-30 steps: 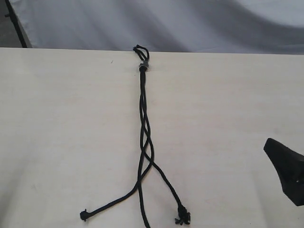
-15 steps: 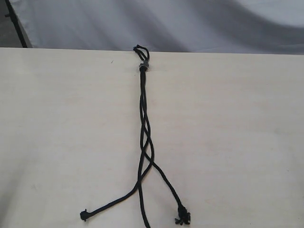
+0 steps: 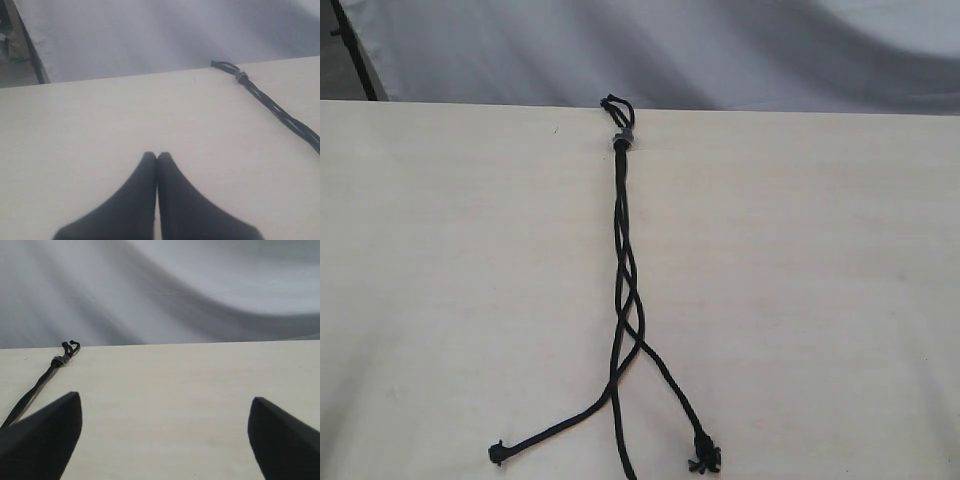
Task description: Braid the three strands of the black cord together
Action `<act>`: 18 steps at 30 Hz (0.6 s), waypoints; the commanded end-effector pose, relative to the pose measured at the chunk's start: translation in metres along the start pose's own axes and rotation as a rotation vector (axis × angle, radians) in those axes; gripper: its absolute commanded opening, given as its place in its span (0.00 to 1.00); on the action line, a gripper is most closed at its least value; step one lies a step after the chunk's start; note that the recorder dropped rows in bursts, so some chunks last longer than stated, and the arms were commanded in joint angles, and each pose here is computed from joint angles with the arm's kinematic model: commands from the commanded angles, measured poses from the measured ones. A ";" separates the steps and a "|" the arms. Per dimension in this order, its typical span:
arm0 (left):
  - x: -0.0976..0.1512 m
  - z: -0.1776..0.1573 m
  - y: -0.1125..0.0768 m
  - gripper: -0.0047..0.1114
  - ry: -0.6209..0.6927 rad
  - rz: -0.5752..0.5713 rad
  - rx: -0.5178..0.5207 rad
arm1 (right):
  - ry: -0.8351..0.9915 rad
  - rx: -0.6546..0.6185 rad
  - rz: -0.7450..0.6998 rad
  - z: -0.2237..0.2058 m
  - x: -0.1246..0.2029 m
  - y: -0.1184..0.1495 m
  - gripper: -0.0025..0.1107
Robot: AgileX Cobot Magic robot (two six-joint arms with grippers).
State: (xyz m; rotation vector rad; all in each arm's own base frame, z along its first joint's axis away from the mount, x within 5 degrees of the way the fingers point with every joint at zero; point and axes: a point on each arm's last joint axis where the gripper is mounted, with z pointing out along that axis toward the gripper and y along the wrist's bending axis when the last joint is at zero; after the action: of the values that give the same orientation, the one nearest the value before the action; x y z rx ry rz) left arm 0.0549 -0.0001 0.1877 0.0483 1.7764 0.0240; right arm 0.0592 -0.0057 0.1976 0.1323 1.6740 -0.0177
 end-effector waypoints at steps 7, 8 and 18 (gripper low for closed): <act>0.001 0.000 0.000 0.04 0.000 0.004 -0.004 | 0.028 0.008 -0.005 -0.001 0.004 -0.001 0.02; 0.001 0.000 0.000 0.04 0.000 0.004 -0.004 | 0.028 0.008 -0.001 -0.001 0.004 -0.001 0.02; 0.001 0.000 0.000 0.04 0.000 0.004 -0.004 | 0.028 0.008 -0.001 -0.001 0.004 -0.001 0.02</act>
State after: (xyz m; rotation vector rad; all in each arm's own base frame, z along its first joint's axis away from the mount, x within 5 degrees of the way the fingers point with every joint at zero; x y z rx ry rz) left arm 0.0549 -0.0001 0.1877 0.0483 1.7764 0.0240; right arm 0.0588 -0.0061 0.1948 0.1450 1.7038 -0.0158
